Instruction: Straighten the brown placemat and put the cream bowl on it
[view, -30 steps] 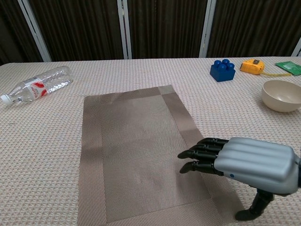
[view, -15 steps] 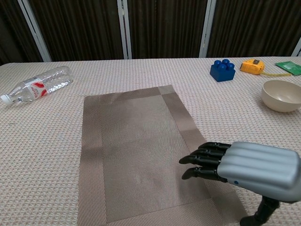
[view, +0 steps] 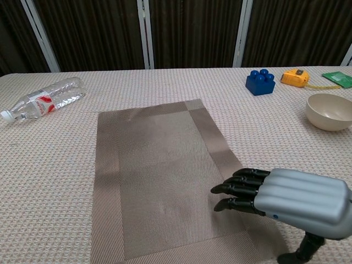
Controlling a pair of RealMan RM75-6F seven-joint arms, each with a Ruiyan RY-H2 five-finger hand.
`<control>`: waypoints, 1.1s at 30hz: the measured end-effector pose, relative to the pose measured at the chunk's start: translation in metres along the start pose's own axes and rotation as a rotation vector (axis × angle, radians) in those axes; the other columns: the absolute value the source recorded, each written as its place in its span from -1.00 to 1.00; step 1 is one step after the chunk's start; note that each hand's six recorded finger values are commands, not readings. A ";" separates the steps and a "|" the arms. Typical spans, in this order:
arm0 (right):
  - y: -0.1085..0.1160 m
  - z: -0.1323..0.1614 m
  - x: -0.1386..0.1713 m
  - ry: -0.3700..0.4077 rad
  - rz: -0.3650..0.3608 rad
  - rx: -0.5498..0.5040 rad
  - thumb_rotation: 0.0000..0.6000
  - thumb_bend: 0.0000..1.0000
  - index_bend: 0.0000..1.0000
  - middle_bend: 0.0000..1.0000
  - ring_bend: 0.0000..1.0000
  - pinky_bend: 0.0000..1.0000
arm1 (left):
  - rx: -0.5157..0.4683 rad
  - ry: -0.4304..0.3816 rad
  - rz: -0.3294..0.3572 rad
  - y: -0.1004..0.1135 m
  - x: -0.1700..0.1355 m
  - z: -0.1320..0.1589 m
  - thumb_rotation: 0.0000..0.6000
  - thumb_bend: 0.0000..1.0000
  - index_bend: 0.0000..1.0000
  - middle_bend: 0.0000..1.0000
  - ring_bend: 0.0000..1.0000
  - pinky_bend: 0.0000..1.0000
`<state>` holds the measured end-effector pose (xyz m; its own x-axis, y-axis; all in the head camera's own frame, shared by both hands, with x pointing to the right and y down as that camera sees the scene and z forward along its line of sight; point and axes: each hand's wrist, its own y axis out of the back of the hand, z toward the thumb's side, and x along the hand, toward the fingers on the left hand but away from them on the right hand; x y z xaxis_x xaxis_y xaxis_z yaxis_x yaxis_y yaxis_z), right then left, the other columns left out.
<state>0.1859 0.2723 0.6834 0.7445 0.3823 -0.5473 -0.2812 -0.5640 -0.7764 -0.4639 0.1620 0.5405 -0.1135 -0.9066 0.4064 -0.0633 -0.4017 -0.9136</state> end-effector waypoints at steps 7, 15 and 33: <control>0.003 -0.002 -0.002 -0.006 -0.022 0.005 1.00 -0.57 -0.72 -1.00 -1.00 -1.00 | -0.005 0.002 0.000 0.001 0.001 -0.003 1.00 -0.83 -1.00 -1.00 -1.00 -1.00; 0.007 0.001 -0.004 -0.005 -0.050 -0.020 1.00 -0.52 -0.54 -1.00 -1.00 -1.00 | -0.005 -0.003 -0.010 0.000 0.001 -0.003 1.00 -0.83 -1.00 -1.00 -1.00 -1.00; 0.000 -0.002 -0.006 0.004 -0.095 -0.078 1.00 -0.24 -0.01 -1.00 -1.00 -1.00 | -0.001 -0.014 -0.020 -0.003 -0.001 -0.001 1.00 -0.83 -1.00 -1.00 -1.00 -1.00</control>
<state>0.1831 0.2689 0.6873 0.7678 0.4338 -0.4715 -0.1618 -0.5808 -0.7978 -0.4642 0.1643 0.5433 -0.0979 -0.9001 0.4246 -0.0661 -0.4198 -0.9052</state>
